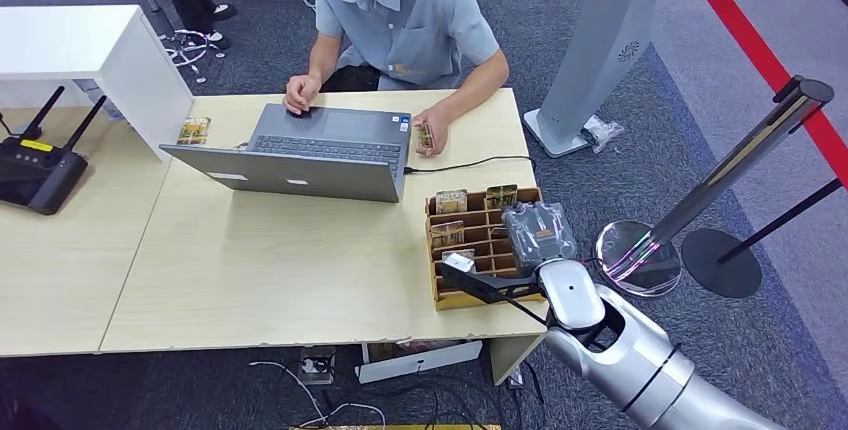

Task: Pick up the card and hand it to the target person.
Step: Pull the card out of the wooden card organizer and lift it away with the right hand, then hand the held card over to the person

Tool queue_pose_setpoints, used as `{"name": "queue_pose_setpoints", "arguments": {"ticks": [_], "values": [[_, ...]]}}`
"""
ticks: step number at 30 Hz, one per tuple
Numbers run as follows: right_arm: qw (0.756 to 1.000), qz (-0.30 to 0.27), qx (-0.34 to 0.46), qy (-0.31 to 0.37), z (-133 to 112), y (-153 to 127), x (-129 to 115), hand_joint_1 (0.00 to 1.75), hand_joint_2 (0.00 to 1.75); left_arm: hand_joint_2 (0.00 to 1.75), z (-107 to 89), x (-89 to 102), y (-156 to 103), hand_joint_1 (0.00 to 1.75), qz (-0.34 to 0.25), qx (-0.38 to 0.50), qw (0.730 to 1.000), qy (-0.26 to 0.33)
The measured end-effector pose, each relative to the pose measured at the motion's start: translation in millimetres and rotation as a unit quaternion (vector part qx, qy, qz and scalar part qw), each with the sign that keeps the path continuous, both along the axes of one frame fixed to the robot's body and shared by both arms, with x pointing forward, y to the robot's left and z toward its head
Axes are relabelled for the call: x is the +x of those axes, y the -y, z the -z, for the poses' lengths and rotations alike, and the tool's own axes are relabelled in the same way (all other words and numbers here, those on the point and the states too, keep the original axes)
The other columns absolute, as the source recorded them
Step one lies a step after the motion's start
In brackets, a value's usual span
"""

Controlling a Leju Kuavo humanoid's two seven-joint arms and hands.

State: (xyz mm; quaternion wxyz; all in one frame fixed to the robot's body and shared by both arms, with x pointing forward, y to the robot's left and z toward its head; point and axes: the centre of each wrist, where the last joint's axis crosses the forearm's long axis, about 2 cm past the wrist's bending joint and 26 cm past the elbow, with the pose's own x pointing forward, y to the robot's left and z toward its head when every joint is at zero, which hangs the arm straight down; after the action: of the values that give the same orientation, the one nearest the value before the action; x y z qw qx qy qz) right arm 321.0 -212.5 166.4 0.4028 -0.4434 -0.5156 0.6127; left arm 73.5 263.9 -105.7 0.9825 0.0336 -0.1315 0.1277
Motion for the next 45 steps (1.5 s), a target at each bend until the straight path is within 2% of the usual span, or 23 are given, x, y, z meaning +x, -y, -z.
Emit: {"name": "queue_pose_setpoints", "arguments": {"ticks": [7, 16, 25, 34, 45], "values": [[0.999, 0.002, -0.013, 0.046, -19.8, 5.1, -0.2, 1.75, 1.75, 0.00, 0.1, -0.4, -0.1, 0.00, -0.004, 0.002, 1.000, 0.001], [0.994, 0.008, -0.022, 0.110, -66.2, 14.9, -8.2, 1.75, 1.75, 0.00, 0.2, -1.2, -0.3, 0.00, -0.012, 0.006, 1.000, -0.001], [0.985, 0.000, 0.007, 0.171, -108.8, 18.6, -18.0, 1.75, 1.75, 0.00, 0.2, -1.3, -0.3, 0.00, -0.015, 0.005, 1.000, -0.003], [0.978, -0.036, 0.045, 0.202, -118.3, 15.8, -14.3, 1.75, 1.75, 0.00, 0.1, -0.6, 0.0, 0.00, -0.003, -0.001, 1.000, -0.003], [0.977, -0.050, 0.032, 0.203, -111.7, -0.4, 26.7, 1.75, 1.75, 0.00, -0.2, 1.1, 0.3, 0.00, 0.014, -0.007, 1.000, 0.002]]}}
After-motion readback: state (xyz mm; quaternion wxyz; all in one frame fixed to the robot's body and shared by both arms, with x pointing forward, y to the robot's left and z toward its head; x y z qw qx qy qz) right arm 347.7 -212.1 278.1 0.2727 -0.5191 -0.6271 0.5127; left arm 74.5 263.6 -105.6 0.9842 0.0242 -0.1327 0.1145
